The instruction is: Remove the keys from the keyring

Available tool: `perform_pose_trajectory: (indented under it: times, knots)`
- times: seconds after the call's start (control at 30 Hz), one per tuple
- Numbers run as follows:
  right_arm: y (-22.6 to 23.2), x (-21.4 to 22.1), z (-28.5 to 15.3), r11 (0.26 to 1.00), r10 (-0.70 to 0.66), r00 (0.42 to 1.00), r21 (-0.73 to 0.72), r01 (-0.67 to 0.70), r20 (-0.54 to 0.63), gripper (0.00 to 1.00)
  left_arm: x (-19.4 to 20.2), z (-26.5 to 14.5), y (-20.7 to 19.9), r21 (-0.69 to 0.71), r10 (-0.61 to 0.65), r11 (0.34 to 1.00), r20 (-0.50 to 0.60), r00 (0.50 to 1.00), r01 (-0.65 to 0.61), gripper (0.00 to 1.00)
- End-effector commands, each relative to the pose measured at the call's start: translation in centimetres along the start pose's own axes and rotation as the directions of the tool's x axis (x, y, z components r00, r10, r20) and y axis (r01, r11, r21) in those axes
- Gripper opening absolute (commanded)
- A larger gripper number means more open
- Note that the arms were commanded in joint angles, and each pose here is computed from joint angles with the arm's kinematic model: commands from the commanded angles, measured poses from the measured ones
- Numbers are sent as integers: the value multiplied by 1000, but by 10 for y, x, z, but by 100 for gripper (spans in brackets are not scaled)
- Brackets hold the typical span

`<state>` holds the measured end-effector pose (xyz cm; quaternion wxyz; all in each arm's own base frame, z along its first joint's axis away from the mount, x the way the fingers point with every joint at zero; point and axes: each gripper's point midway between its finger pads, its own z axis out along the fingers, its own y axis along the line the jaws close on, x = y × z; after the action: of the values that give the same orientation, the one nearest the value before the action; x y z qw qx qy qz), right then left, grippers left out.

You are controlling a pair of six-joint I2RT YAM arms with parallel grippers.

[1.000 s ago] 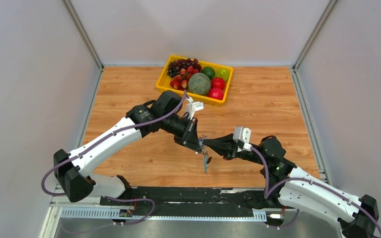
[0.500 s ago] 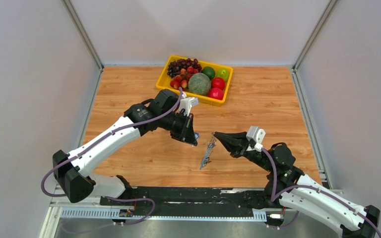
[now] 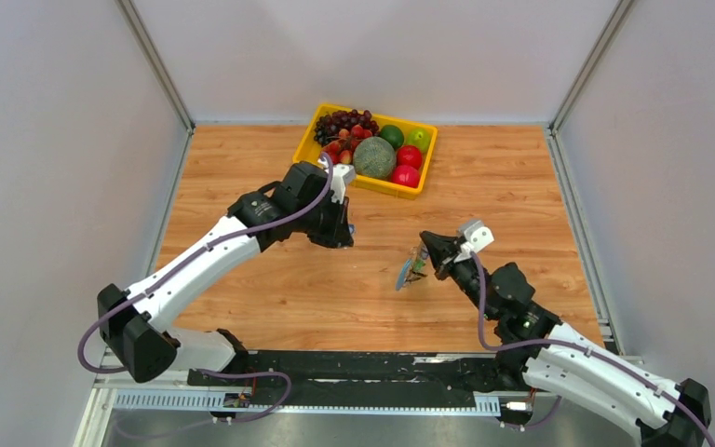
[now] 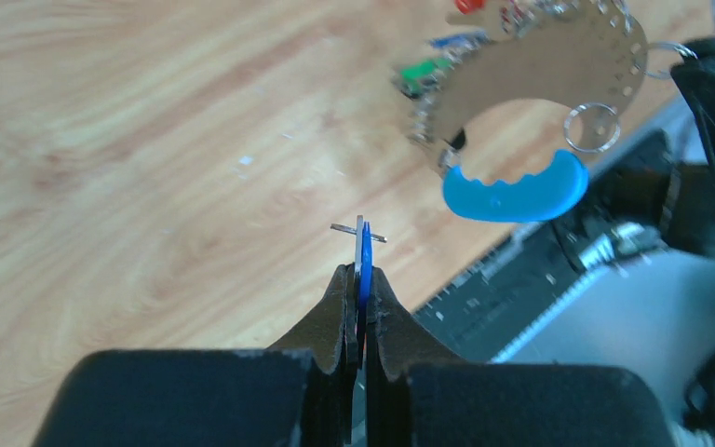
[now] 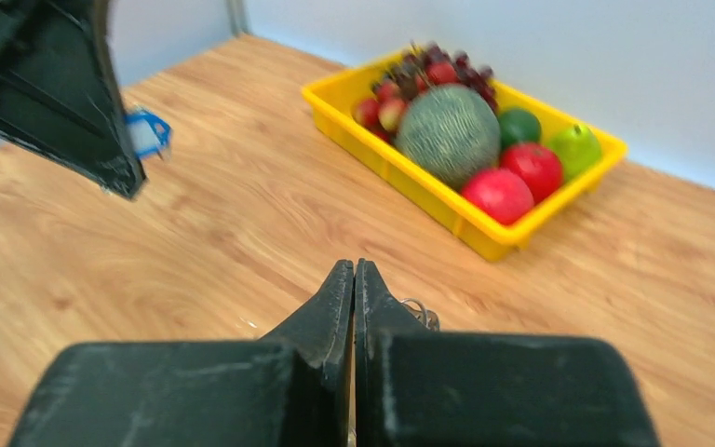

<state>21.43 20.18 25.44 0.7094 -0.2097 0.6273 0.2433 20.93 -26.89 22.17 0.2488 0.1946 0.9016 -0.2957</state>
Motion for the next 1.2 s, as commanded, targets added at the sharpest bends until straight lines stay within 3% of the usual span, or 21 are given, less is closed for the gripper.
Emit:
perform_pose_trajectory:
  times: [0.0, 0.13, 0.3, 0.5, 0.63, 0.7, 0.77, 0.8, 0.87, 1.0, 1.17]
  knots:
    - [-29, 9, 11, 987, 20, 998, 160, -10, -61, 0, -22, 28, 50, -166, 23, 986, 92, 996, -7, 0]
    - [-26, 22, 24, 990, 55, 992, 132, -40, -111, 0, -33, 57, 80, -164, -19, 985, 191, 981, 51, 0]
    - [-17, 27, 42, 995, 73, 991, 81, -64, -116, 0, -41, 81, 144, -186, -145, 959, 322, 936, 213, 0]
    - [-2, 35, 74, 996, 93, 985, 9, -92, -144, 0, -56, 108, 212, -186, -276, 913, 378, 884, 364, 3]
    - [9, 40, 97, 996, 73, 982, -45, -82, -175, 0, -59, 120, 226, -185, -296, 909, 347, 890, 374, 19]
    - [13, 44, 105, 995, 70, 981, -63, -83, -181, 0, -60, 119, 228, -192, -293, 908, 343, 892, 372, 34]
    - [16, 46, 113, 993, 71, 980, -75, -86, -186, 0, -62, 115, 225, -183, -276, 917, 350, 895, 355, 55]
    - [17, 47, 117, 993, 74, 979, -77, -90, -190, 0, -62, 114, 221, -170, -260, 927, 346, 901, 333, 86]
    - [19, 54, 126, 992, 82, 974, -75, -99, -209, 0, -63, 107, 216, -163, -235, 938, 354, 905, 307, 98]
    - [29, 68, 145, 986, 94, 966, -114, -124, -241, 0, -59, 84, 206, -166, -197, 945, 401, 895, 282, 100]
    - [51, 88, 168, 962, 148, 944, -176, -206, -295, 0, -58, 29, 196, -217, -145, 931, 522, 841, 295, 100]
